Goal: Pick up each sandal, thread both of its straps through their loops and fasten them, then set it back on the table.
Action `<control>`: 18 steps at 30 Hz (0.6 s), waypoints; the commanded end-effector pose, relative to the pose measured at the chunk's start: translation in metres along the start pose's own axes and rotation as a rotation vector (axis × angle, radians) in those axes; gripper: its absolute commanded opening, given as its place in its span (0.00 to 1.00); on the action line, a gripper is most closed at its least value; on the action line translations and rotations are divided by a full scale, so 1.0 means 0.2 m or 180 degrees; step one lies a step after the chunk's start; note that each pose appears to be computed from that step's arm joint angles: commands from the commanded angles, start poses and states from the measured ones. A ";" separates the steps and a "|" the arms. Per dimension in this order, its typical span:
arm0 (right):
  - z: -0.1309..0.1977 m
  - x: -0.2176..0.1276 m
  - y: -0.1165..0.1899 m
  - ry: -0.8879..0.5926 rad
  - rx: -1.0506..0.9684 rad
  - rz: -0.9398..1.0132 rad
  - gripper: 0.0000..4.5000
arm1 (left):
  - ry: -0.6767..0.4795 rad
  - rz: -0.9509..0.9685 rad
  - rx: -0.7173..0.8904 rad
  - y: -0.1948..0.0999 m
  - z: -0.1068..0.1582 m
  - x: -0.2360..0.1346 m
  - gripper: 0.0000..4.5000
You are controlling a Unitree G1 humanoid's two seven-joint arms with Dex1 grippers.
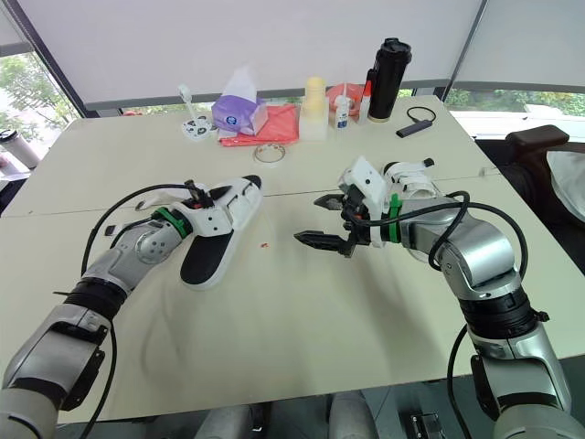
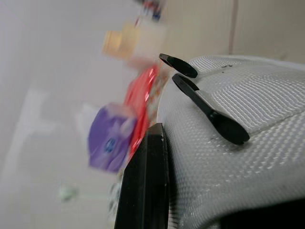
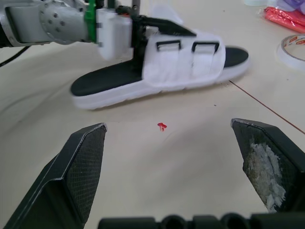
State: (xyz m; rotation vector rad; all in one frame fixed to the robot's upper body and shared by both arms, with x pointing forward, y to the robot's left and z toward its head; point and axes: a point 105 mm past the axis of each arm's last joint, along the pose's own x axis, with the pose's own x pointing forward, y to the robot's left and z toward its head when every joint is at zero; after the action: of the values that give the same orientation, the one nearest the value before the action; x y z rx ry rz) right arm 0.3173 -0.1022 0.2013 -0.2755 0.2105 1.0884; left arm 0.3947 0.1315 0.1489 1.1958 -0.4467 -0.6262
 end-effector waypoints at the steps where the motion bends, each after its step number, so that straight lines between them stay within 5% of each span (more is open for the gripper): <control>1: 0.07 -0.05 -0.04 -0.0149 -0.0158 -0.0149 1.00 | -0.0863 -0.0195 0.0064 0.10 0.23 0.01 0.01; 11: 0.06 -0.19 -0.11 -0.0034 -0.0186 -0.0401 1.00 | -0.2437 -0.1292 0.0628 0.01 0.61 -0.04 0.01; 18: -0.08 -0.33 0.16 0.0515 -0.0297 0.0304 1.00 | -0.3289 -0.1758 0.1463 -0.15 0.70 -0.18 0.01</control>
State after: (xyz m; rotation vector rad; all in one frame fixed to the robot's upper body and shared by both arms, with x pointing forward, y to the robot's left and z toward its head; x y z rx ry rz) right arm 0.2742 -0.1581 0.1898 -0.3828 0.3720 1.0956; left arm 0.2833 0.0480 0.1561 1.3350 -1.0490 -1.7013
